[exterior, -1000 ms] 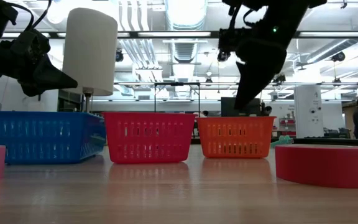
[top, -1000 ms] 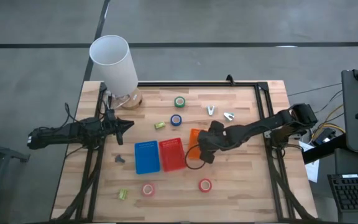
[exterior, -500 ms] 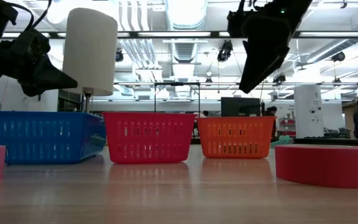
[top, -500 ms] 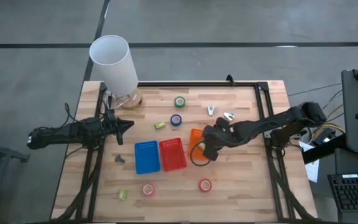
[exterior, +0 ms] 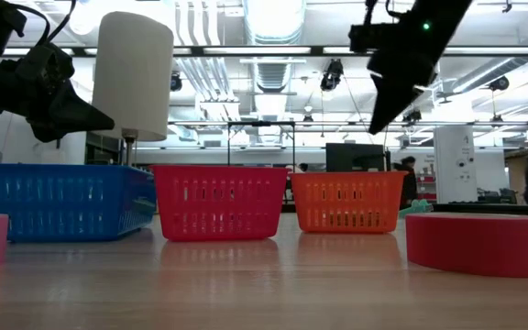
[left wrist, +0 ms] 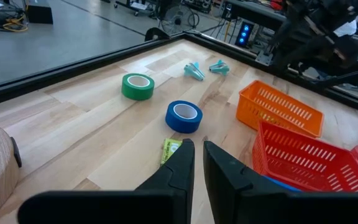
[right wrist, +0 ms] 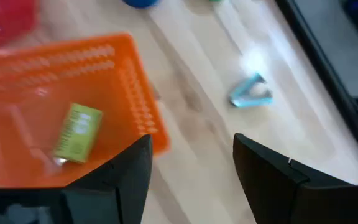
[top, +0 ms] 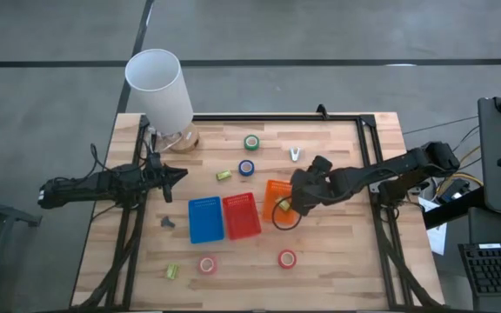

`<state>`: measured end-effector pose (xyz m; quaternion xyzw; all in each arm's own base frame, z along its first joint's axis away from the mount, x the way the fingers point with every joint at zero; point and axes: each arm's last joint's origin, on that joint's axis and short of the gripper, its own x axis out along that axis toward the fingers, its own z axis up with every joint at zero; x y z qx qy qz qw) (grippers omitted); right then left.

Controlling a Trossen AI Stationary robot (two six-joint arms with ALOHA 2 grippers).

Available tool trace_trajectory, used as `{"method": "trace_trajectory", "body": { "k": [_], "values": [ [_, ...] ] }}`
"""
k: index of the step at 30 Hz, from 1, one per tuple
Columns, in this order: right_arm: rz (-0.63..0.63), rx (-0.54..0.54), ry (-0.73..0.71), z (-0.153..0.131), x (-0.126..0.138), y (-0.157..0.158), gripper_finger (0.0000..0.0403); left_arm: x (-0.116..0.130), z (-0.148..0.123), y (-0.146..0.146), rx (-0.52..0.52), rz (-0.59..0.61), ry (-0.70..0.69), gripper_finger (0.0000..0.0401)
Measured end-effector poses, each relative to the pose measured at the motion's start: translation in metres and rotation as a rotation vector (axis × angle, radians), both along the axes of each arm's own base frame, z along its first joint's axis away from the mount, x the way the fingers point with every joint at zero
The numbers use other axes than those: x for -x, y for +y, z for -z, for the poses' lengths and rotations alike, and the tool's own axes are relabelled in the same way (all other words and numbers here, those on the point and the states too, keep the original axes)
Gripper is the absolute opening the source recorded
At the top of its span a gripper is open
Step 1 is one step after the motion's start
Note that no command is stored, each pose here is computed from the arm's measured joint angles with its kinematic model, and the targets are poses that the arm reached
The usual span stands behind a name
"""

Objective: Pick and place Stapler, Stapler remover, tape
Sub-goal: Put the right blue staple remover into the red bin

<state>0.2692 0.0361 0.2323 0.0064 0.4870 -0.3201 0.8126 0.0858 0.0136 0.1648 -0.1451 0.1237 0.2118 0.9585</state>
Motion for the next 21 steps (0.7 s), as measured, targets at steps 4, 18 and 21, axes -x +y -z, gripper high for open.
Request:
{"method": "trace_trajectory", "body": {
  "k": [4, 18, 21],
  "values": [
    [0.040, 0.046, 0.044, 0.006, 0.008, -0.004, 0.0213, 0.000, 0.000, 0.000, 0.000, 0.000, 0.000, 0.0037],
    [0.262, 0.003, 0.113, 0.038, 0.040, -0.058, 0.0207, 0.000, 0.000, 0.000, 0.000, -0.001, 0.000, 0.0037],
    [0.267, -0.072, 0.090, 0.045, 0.044, -0.073, 0.0207, 0.000, 0.000, 0.000, 0.000, 0.000, 0.000, 0.0037]
  ]
}}
